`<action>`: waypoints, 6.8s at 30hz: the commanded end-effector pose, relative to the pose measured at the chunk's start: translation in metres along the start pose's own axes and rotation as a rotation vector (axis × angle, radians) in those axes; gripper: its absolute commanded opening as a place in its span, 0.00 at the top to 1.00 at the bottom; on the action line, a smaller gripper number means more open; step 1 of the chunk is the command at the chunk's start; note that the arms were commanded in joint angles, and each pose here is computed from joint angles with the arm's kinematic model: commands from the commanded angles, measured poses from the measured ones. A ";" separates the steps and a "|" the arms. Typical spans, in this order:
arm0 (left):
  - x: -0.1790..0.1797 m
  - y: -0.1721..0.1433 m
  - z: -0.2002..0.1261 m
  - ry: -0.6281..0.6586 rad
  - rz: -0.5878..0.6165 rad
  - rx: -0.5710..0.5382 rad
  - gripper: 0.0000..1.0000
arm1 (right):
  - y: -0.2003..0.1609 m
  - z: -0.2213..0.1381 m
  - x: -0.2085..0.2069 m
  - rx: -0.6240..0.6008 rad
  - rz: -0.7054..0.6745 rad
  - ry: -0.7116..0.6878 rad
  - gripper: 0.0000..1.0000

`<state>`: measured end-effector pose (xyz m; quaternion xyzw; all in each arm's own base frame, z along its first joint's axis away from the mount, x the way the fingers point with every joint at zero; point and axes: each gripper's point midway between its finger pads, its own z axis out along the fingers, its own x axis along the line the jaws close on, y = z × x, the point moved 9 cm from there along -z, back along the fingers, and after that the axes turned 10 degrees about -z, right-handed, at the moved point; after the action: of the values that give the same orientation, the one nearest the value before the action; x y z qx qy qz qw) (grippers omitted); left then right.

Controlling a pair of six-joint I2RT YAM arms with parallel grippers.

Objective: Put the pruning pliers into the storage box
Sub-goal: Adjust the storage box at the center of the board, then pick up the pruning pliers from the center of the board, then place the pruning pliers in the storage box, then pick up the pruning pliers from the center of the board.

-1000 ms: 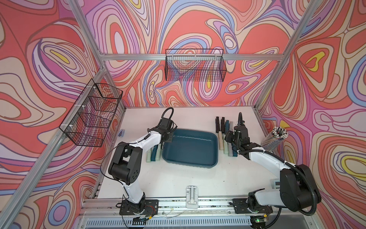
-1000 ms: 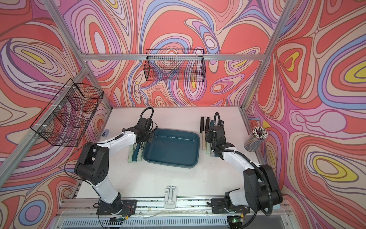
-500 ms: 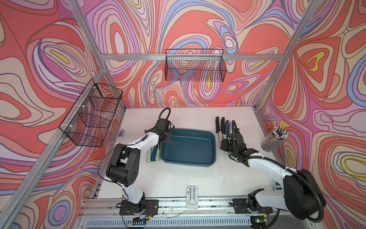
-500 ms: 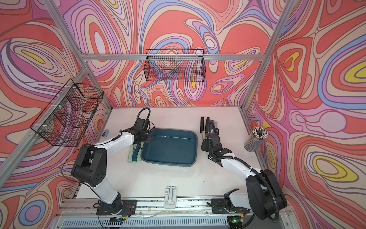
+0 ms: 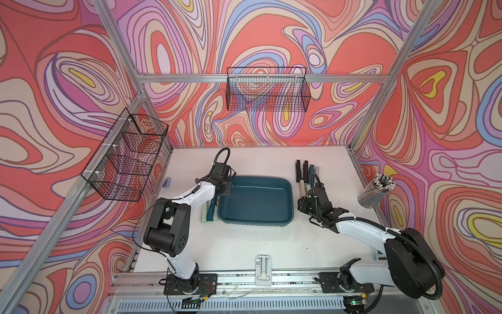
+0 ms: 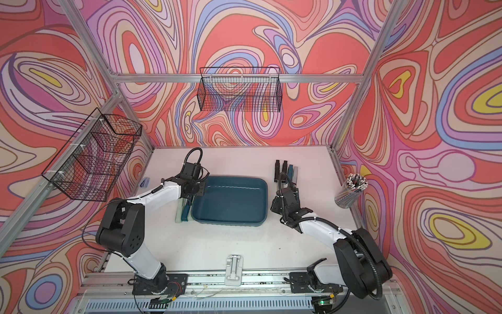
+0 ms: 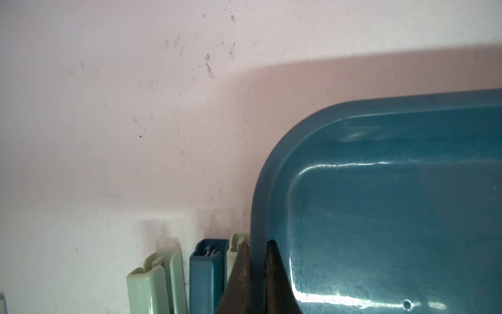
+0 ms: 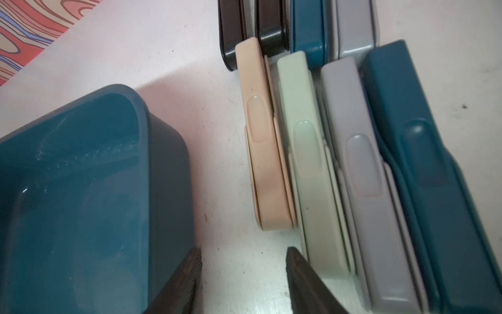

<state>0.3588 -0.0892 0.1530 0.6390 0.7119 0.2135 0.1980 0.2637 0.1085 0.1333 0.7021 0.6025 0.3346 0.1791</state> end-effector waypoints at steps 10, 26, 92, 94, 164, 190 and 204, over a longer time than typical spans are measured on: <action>0.010 0.004 -0.005 0.037 -0.023 -0.021 0.98 | -0.008 0.020 -0.007 0.017 -0.017 -0.101 0.47; 0.008 0.002 -0.002 0.010 -0.034 -0.002 0.98 | 0.019 0.046 0.001 -0.017 -0.141 -0.213 0.41; -0.012 -0.015 -0.007 -0.165 -0.177 0.084 1.00 | -0.008 0.099 0.248 0.010 -0.175 0.327 0.78; -0.011 -0.016 -0.006 -0.161 -0.173 0.083 1.00 | -0.015 0.110 0.254 0.031 -0.175 0.345 0.78; -0.001 -0.019 -0.009 -0.126 -0.132 0.045 0.99 | 0.011 -0.038 -0.018 0.111 -0.084 -0.171 0.51; 0.002 -0.019 -0.009 -0.140 -0.144 0.046 0.99 | -0.002 0.012 -0.050 0.157 -0.019 -0.185 0.42; 0.001 -0.018 -0.008 -0.138 -0.140 0.054 0.99 | 0.024 0.041 -0.036 0.168 -0.153 -0.154 0.51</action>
<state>0.3439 -0.0941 0.1502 0.6007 0.7445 0.1340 0.2588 0.2968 0.0734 0.1078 0.7043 0.6540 0.2081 0.1816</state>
